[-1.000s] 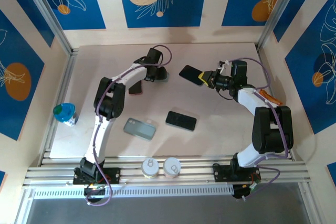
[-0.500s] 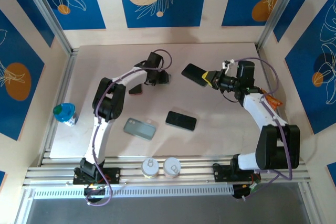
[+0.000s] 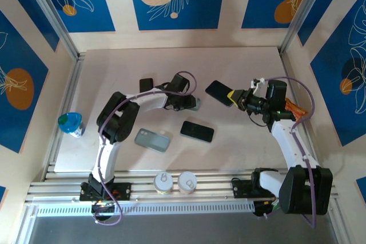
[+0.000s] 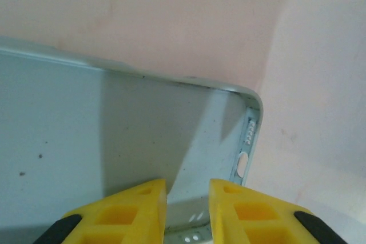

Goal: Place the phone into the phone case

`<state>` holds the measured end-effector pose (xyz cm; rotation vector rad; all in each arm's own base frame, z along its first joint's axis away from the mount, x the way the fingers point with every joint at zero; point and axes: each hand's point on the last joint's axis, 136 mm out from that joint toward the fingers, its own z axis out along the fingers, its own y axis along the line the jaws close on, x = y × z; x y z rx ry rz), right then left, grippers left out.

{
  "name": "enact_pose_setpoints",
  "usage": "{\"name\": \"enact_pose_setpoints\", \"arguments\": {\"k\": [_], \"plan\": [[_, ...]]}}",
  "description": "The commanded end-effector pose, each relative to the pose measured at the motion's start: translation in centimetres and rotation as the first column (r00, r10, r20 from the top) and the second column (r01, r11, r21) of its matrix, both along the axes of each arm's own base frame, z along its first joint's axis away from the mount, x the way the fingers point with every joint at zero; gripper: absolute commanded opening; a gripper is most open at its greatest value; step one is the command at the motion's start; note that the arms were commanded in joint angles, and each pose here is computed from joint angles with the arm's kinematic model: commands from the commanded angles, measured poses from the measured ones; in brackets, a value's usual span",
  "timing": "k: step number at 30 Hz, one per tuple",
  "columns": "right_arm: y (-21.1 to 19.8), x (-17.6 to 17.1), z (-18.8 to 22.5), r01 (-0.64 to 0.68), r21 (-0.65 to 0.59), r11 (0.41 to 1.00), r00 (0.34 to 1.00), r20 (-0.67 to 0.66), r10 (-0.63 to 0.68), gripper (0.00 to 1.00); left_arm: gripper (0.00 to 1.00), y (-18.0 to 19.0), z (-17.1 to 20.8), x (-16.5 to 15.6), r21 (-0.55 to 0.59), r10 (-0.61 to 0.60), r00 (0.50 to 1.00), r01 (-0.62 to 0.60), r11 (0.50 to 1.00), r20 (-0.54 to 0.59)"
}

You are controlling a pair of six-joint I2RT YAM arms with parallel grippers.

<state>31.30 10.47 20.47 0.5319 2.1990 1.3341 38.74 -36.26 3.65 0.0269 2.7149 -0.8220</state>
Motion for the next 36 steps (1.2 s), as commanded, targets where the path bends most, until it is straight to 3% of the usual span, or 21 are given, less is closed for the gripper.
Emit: {"name": "enact_pose_setpoints", "arguments": {"k": [1,7,14,20,26,36], "plan": [[0.0,-1.0,0.2,-0.018,0.007,1.0,1.0,0.019,0.018,0.0,0.27,0.0,1.1,-1.4,-0.055,0.058,0.997,-0.061,0.997,-0.047],[0.4,-1.3,-0.4,-0.049,-0.024,0.998,0.998,0.028,0.05,0.0,0.28,1.5,6.8,0.3,-0.037,0.064,0.992,-0.06,0.998,0.111],[3.5,-0.8,-1.1,-0.199,-0.099,0.975,0.98,-0.006,0.199,0.0,0.29,7.4,9.9,2.4,-0.085,0.17,0.962,-0.155,0.984,0.215],[7.9,0.7,-1.8,-0.337,-0.128,0.933,0.942,-0.044,0.334,0.0,0.33,11.6,8.3,2.9,-0.121,0.196,0.959,-0.174,0.977,0.205],[11.5,3.1,-3.3,-0.412,-0.079,0.908,0.909,-0.097,0.404,0.0,0.47,13.4,6.6,3.1,-0.284,0.243,0.948,-0.18,0.942,0.205],[15.6,6.0,-6.7,-0.476,-0.033,0.879,0.87,-0.164,0.465,0.0,0.51,12.6,5.8,3.9,-0.37,0.205,0.96,-0.124,0.921,0.189]]}}
